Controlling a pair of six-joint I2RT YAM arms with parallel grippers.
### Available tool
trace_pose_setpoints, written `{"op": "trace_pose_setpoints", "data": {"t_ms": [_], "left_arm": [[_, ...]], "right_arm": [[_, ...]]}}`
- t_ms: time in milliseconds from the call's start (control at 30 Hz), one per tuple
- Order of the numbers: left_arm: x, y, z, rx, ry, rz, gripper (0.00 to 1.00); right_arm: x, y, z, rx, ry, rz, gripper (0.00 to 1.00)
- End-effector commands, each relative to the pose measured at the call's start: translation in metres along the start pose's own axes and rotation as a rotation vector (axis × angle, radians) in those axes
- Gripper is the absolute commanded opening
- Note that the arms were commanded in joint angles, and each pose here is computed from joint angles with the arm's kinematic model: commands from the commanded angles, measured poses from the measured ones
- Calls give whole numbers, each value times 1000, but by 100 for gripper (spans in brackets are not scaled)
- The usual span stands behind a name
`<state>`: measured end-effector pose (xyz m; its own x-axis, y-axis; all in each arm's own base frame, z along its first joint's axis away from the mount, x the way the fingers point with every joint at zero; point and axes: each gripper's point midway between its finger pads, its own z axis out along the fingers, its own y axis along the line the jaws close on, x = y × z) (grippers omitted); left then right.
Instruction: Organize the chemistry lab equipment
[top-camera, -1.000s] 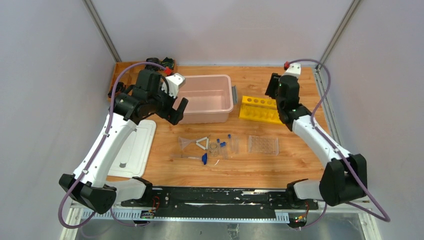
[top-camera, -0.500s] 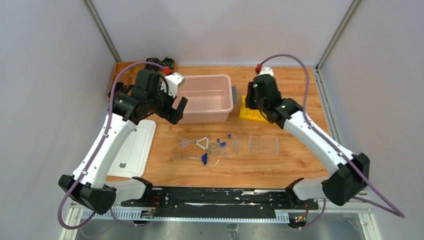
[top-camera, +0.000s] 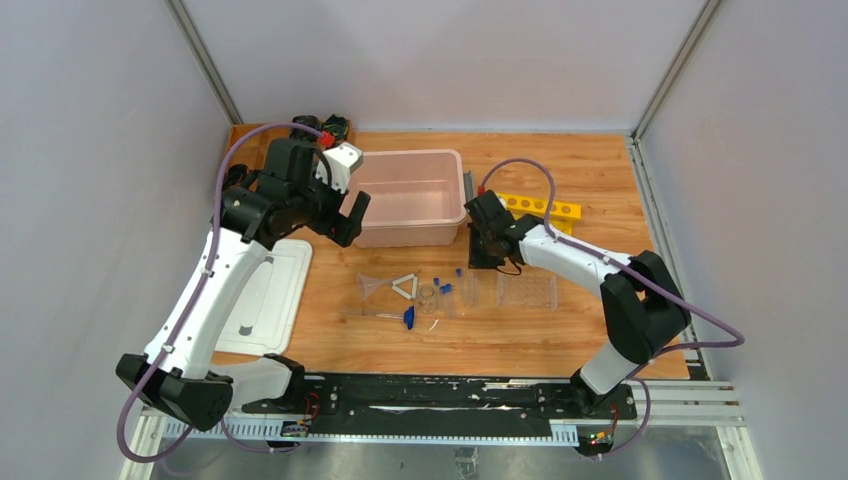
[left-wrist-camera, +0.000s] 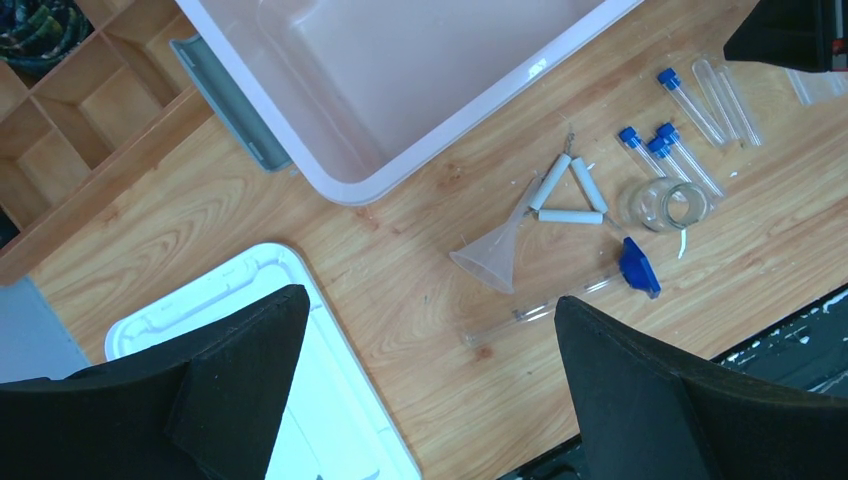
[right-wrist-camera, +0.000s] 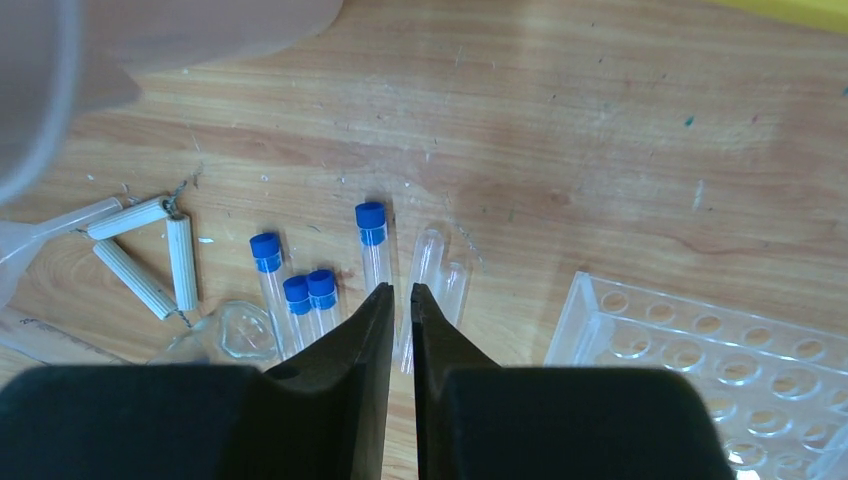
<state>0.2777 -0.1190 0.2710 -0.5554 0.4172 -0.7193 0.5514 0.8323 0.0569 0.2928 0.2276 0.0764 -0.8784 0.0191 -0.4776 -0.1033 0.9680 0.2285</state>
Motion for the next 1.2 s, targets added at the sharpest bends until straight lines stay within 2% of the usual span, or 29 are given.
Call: {"op": "trace_pose_setpoints", "data": {"t_ms": [0,267,933,1167], "left_arm": [[-4,3,-10,-14,-30,10,100],[-3,2,-11,-11,-33,23,100],[-4,3,-13,-14,-39,28,100],[-6,3,-14,-12,-45,30,100]], "right_arm": [[19,-1,10,34,20,46,16],[35,-10,17,105,32,60,19],[47,-8,38,145,68,42,15],[52,-13,47,182,85,33,25]]}}
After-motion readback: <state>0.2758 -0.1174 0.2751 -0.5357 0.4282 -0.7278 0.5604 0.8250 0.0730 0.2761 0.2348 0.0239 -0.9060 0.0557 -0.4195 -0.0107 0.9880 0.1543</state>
